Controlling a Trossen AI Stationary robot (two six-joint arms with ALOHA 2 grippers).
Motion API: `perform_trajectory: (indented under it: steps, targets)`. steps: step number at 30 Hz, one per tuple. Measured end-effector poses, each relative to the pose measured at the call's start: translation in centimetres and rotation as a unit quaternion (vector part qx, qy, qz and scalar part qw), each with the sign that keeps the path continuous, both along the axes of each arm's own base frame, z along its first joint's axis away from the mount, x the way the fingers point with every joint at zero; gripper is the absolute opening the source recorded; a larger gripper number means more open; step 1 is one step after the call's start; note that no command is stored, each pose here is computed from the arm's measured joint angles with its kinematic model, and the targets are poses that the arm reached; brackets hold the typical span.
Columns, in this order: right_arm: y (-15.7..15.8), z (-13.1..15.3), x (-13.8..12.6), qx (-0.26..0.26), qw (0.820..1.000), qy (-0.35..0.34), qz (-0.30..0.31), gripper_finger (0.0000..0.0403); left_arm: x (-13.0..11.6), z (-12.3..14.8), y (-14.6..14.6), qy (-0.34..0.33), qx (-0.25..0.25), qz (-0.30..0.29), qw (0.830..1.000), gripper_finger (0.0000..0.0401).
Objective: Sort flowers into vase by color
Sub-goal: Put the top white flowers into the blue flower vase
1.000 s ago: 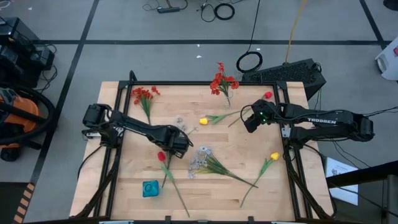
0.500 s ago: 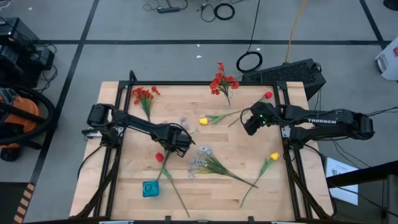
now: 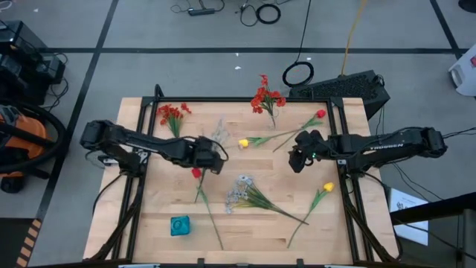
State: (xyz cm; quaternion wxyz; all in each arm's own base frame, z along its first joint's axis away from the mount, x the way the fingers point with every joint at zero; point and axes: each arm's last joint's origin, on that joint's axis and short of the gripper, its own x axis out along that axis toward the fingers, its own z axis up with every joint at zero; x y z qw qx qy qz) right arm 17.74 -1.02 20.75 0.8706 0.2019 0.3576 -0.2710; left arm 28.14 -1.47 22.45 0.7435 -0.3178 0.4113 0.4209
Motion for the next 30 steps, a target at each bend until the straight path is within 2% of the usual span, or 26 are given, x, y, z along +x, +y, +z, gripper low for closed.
perform_trajectory:
  steps: [6,13,15,20,25,30]
  targets:
    - [1.1,0.1,0.0,-0.017,1.0,-0.006,0.002,0.0134,-1.6,3.2,-0.4,-0.072,0.11,0.024,0.991,0.001]
    - [2.4,0.1,0.0,-0.009,1.0,-0.017,0.013,0.0134,-2.3,5.0,-1.7,-0.135,0.199,0.035,0.97,0.001]
    - [2.8,0.0,0.0,-0.005,1.0,-0.017,0.021,0.0134,-2.3,5.3,-2.2,-0.141,0.219,0.018,0.965,0.001]
    - [4.1,-0.6,0.2,0.006,0.999,-0.007,0.037,0.0134,-2.0,6.1,-4.3,-0.144,0.258,-0.078,0.952,0.001]
    - [5.4,-1.4,0.6,0.018,0.999,0.005,0.049,0.0134,-2.3,6.8,-7.3,-0.175,0.291,-0.133,0.931,0.001]
    - [6.8,-2.1,1.2,0.033,0.997,-0.003,0.063,0.0135,-3.5,7.7,-10.2,-0.212,0.319,-0.159,0.91,0.001]
